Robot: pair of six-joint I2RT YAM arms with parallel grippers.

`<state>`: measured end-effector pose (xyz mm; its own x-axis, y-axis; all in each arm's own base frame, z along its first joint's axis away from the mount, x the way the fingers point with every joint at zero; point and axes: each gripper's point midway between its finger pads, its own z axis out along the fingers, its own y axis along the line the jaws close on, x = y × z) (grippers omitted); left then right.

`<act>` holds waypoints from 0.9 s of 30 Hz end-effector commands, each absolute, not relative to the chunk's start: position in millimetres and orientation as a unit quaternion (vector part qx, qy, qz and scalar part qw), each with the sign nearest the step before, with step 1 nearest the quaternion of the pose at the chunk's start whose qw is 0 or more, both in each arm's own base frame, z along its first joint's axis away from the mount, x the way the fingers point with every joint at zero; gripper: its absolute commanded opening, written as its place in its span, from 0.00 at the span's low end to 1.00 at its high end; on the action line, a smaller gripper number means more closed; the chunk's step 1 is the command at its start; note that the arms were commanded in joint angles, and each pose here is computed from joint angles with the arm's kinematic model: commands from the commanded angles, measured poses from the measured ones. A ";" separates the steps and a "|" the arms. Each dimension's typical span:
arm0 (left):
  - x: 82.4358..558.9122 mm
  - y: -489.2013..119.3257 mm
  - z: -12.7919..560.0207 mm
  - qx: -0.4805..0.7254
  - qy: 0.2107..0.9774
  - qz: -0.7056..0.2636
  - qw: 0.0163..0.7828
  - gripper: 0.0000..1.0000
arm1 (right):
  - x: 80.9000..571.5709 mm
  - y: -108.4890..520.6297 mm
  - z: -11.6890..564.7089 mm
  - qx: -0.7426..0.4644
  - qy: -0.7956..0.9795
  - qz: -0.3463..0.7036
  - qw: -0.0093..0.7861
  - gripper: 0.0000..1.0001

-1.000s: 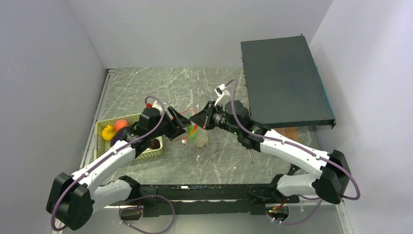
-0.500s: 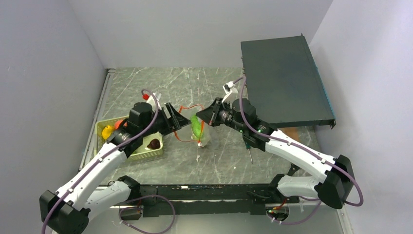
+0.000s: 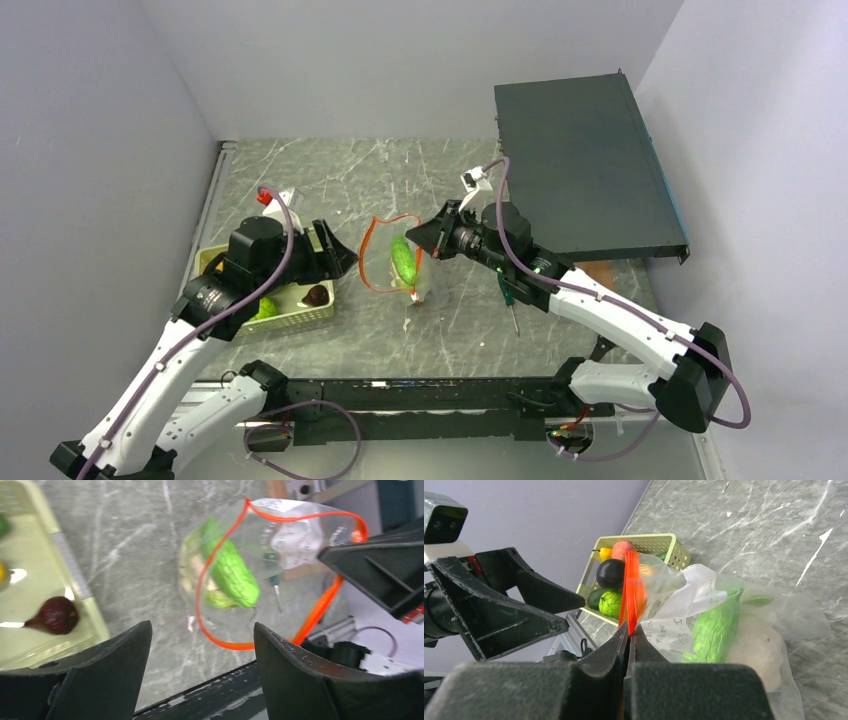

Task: Place the food in the zip-top bag and seal the zipper
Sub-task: Pick up the fake fruit from the bin.

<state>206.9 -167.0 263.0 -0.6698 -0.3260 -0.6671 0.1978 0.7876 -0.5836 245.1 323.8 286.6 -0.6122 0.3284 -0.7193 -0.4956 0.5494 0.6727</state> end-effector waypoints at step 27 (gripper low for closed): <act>243.9 -73.6 118.1 -0.117 0.942 -0.050 0.312 0.60 | 241.5 316.8 314.6 -0.075 0.739 0.479 0.467 0.00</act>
<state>230.1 -68.1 118.6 -0.7926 -0.2397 -0.5606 -0.2170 0.9702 -0.1079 240.8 320.0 281.2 -0.6107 0.3014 -0.7322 -0.5078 0.5604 0.6543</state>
